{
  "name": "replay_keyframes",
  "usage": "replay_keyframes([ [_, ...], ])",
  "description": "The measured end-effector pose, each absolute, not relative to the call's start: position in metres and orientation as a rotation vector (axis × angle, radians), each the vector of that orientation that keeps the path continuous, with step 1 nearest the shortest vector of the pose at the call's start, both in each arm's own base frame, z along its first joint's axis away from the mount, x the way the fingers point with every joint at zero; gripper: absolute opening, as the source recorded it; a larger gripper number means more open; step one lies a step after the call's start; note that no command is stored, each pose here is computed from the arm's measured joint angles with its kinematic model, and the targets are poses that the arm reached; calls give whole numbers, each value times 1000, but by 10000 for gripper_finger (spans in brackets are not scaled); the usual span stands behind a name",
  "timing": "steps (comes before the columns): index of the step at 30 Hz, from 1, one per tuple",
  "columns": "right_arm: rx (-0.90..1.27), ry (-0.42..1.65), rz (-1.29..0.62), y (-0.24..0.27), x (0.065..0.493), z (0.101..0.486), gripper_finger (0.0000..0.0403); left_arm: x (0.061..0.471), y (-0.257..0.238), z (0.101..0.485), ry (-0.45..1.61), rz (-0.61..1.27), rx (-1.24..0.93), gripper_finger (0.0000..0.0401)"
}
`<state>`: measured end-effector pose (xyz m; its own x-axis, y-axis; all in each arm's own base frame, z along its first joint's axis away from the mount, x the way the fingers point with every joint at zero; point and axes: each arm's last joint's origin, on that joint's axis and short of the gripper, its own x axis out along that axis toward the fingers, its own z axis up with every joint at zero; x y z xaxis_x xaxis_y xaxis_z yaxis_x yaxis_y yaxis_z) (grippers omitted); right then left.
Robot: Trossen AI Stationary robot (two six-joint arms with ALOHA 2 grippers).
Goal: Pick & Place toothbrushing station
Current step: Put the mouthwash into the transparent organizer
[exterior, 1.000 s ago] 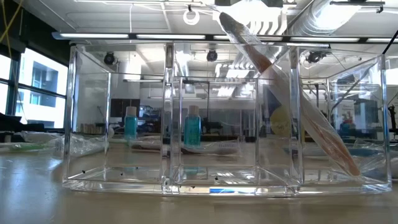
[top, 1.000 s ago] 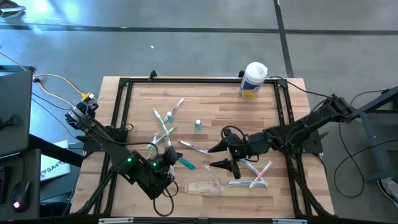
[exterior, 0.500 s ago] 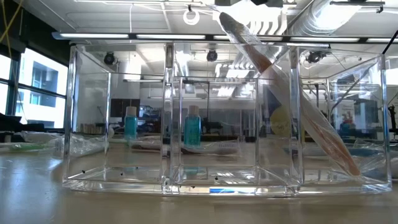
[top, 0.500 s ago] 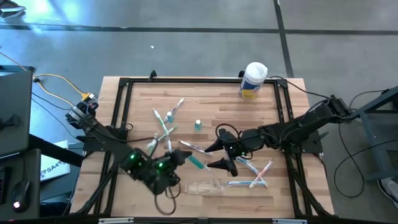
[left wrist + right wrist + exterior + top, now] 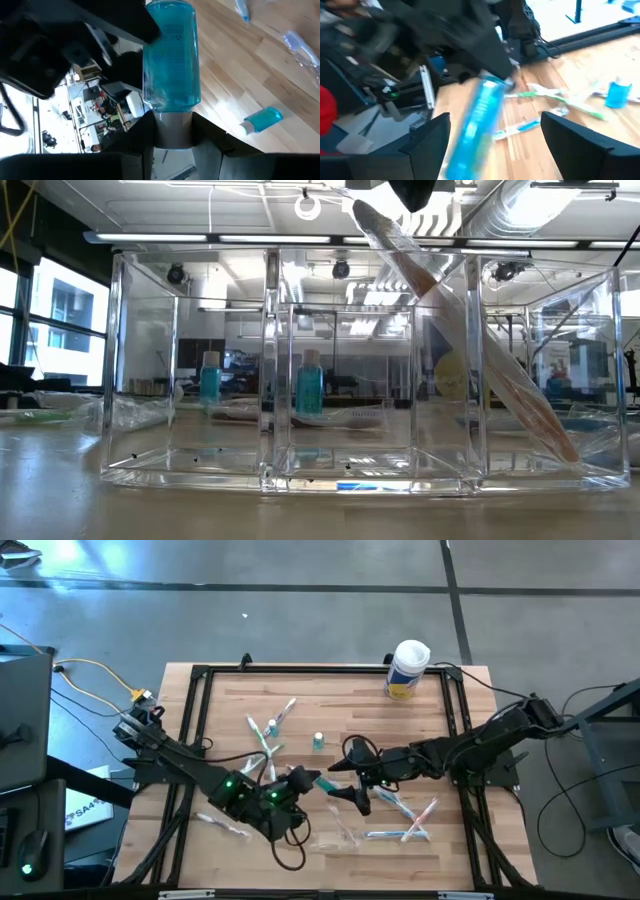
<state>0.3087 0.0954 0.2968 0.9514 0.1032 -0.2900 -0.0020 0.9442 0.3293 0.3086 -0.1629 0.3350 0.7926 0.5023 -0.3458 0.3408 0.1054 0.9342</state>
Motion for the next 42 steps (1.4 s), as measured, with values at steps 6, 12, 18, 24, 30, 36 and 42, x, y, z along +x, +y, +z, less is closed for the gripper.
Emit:
replay_keyframes([
  [6, 306, 315, 54, 96, 308, 296, 303, 312, -159, 340, 713, 151, 1486, 94],
  [12, 301, 326, 48, 95, 308, 295, 301, 319, -149, 337, 745, 190, 1474, 94],
  [18, 298, 336, 40, 93, 308, 294, 253, 324, -147, 332, 764, 184, 1477, 94],
  [24, 250, 337, 46, 93, 308, 294, 151, 325, -146, 330, 772, 181, 1482, 94],
  [30, 235, 349, 47, 92, 308, 293, 63, 325, -147, 330, 771, 175, 1480, 94],
  [36, 232, 349, 52, 92, 308, 293, 63, 325, -147, 330, 766, 182, 1456, 94],
  [42, 209, 349, 72, 94, 308, 293, 63, 327, -148, 330, 733, 143, 1405, 164],
])
